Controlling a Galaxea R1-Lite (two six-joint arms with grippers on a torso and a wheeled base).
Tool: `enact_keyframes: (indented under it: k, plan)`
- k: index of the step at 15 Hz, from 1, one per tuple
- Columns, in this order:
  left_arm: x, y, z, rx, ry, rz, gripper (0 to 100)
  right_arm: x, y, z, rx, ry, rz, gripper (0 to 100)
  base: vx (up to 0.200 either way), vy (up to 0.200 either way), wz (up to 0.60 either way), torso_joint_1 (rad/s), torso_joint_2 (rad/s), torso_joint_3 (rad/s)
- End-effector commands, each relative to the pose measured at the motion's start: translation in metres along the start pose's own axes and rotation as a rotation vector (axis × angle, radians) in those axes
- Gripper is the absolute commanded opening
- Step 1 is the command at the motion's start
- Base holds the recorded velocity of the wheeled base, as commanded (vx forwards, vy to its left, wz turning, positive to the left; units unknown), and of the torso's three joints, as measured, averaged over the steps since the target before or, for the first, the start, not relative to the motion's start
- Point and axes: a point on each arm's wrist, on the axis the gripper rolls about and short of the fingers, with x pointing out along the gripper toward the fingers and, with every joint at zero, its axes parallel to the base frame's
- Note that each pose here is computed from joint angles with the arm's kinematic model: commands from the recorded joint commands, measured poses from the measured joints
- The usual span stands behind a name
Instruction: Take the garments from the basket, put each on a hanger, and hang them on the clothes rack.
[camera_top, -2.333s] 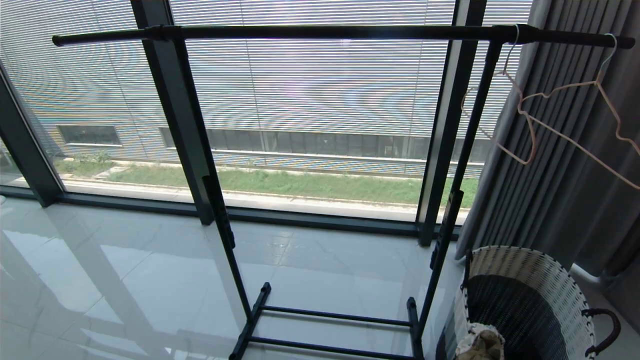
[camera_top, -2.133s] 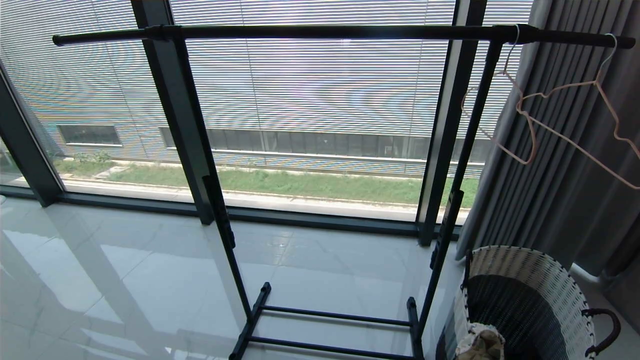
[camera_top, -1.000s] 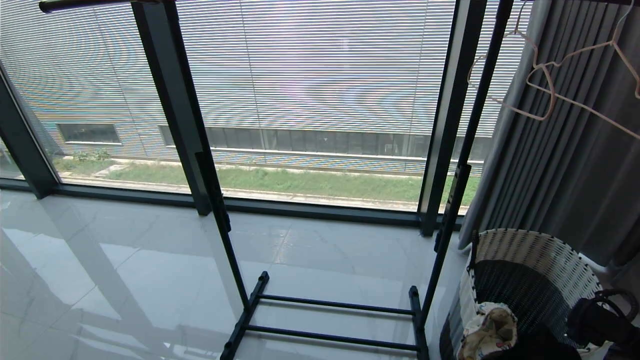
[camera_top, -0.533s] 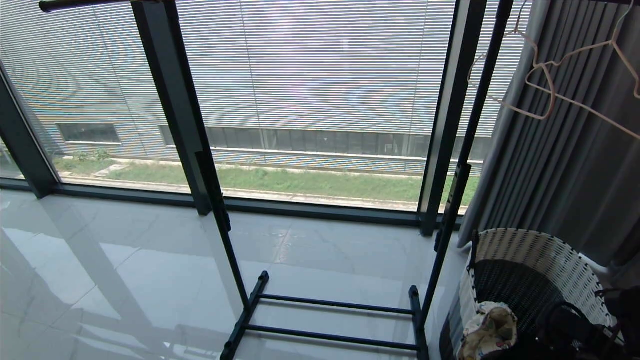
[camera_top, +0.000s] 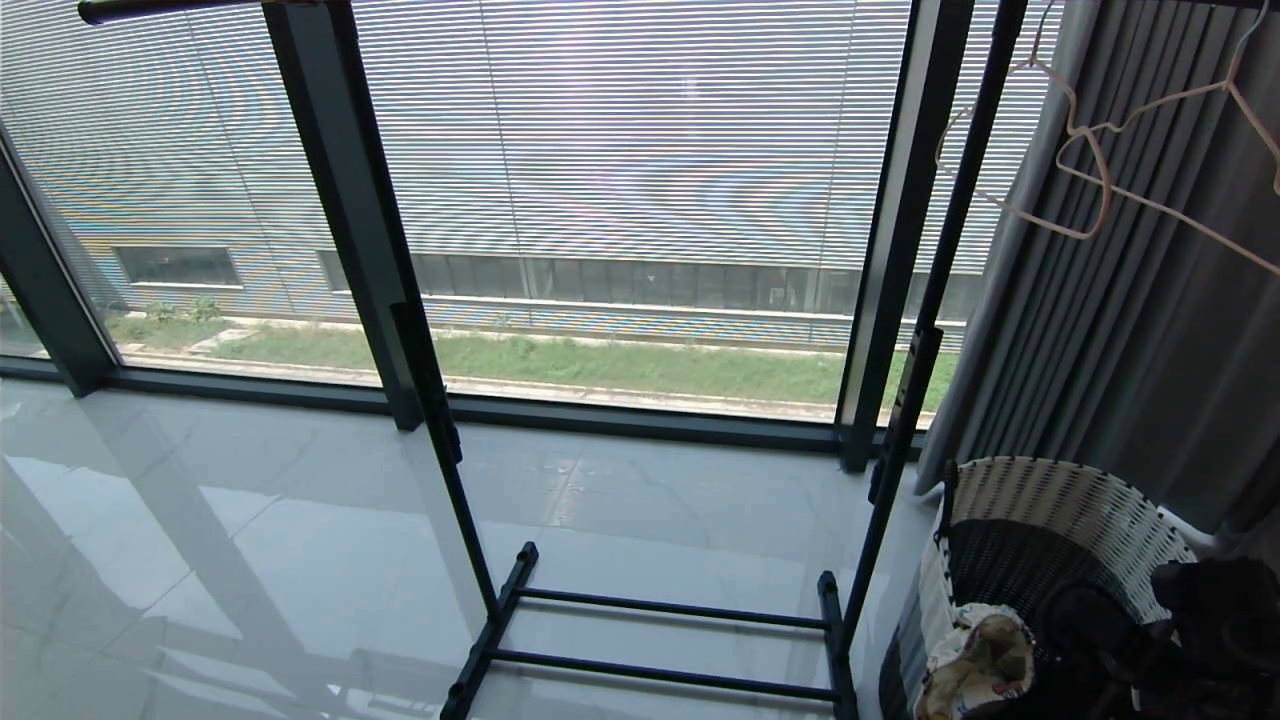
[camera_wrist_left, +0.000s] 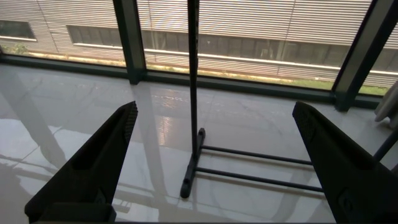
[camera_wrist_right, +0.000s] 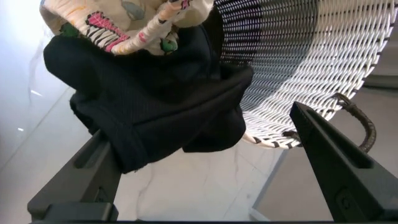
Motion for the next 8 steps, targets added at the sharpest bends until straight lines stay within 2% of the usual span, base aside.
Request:
enact_keyframes:
  k: [1,3,4,8]
  plan:
    - [0.0,0.0,0.0,0.0,0.0,0.0,100,0.0075,0.0033,-0.0023,-0.006,0.03,0.022,100,0.0,0.0,0.0,0.0,0.0,0.0]
    - [0.0,0.0,0.0,0.0,0.0,0.0,100,0.0075,0.0028,-0.0017,-0.005,0.024,0.017,100,0.0,0.0,0.0,0.0,0.0,0.0]
    - [0.0,0.0,0.0,-0.001,0.0,0.0,100,0.0075,0.0021,-0.0018,-0.002,0.021,0.012,0,0.0,0.0,0.0,0.0,0.0,0.0]
    - [0.0,0.0,0.0,-0.006,0.0,0.0,100,0.0061,-0.0003,-0.0018,0.009,0.011,-0.008,0,0.0,0.0,0.0,0.0,0.0,0.0]
